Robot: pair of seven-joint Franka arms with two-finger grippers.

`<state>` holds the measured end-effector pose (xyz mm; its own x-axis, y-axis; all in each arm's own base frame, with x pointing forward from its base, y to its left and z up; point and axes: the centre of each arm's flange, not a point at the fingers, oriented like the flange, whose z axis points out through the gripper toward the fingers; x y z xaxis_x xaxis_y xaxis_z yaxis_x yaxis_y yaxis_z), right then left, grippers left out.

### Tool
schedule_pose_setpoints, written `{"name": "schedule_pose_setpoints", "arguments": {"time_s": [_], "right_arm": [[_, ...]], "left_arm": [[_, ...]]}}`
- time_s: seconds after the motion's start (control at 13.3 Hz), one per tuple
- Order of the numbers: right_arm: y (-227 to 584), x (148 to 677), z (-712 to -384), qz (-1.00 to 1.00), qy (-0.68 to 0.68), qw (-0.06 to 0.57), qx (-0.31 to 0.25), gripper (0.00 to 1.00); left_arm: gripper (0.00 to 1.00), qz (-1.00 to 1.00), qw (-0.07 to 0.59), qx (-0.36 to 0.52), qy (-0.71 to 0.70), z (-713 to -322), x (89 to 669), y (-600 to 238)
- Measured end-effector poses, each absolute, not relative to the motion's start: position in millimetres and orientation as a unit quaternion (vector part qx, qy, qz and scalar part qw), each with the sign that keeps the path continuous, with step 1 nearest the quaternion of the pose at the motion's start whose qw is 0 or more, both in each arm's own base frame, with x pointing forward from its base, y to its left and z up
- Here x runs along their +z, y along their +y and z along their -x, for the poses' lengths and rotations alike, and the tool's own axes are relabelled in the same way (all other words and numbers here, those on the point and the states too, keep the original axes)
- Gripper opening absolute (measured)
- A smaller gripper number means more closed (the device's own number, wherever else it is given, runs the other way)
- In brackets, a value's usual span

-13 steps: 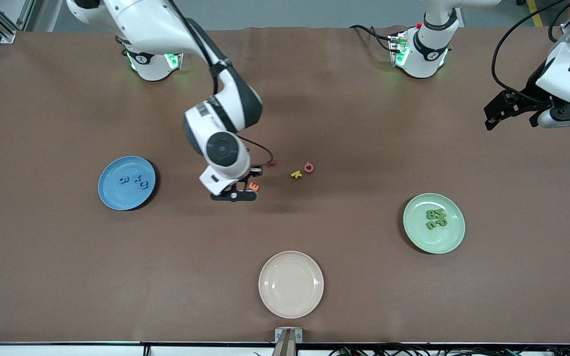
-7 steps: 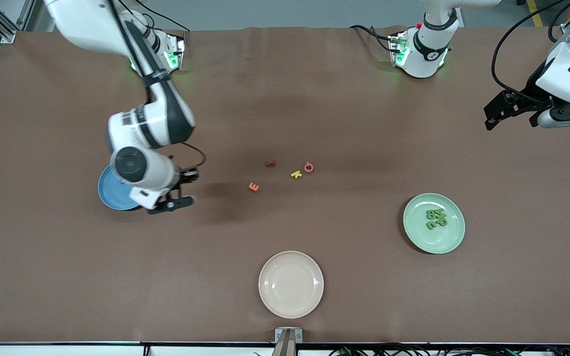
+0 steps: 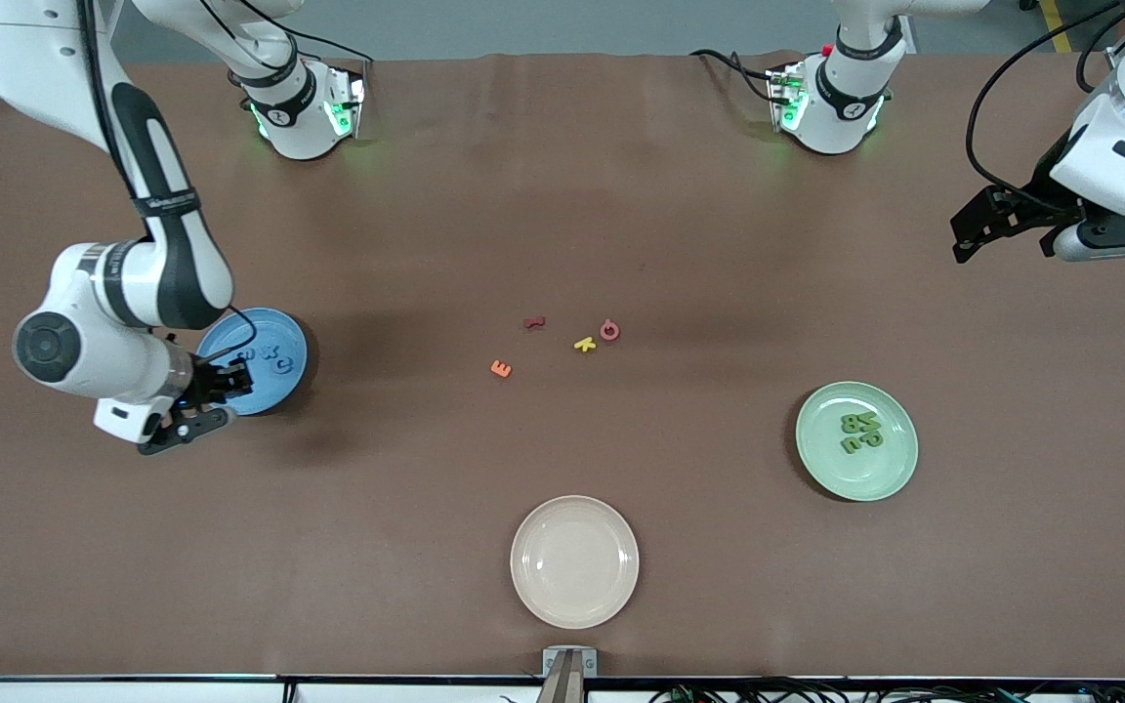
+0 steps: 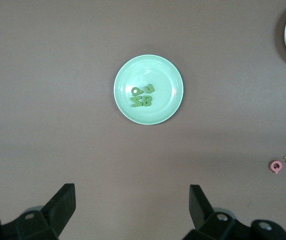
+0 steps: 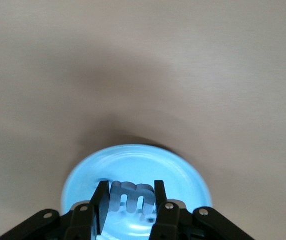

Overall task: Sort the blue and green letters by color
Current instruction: 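Carry the blue m over the blue plate with the right gripper, then lower the m onto the blue plate and open the right gripper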

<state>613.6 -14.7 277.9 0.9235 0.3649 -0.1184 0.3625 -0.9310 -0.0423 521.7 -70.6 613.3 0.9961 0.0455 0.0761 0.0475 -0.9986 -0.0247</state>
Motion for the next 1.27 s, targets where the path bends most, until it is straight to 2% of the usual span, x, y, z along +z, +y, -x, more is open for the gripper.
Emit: {"name": "schedule_pose_setpoints", "arguments": {"time_s": [0.52,0.82,1.27], "right_arm": [[-44.5,232.6,-610.4,0.983,-0.165,0.009,0.075,0.41],[-39.7,208.6,-594.0,0.982,-0.168,0.012,0.083,0.41],[-32.7,198.0,-585.5,0.981,-0.173,0.013,0.085,0.41]], "left_arm": [[1.00,0.999,0.012,-0.043,-0.023,-523.4,617.0,-70.1],[1.00,0.999,0.012,-0.046,-0.022,-528.4,612.2,-71.9],[1.00,0.998,0.011,-0.049,-0.022,-534.2,607.2,-72.8]]}}
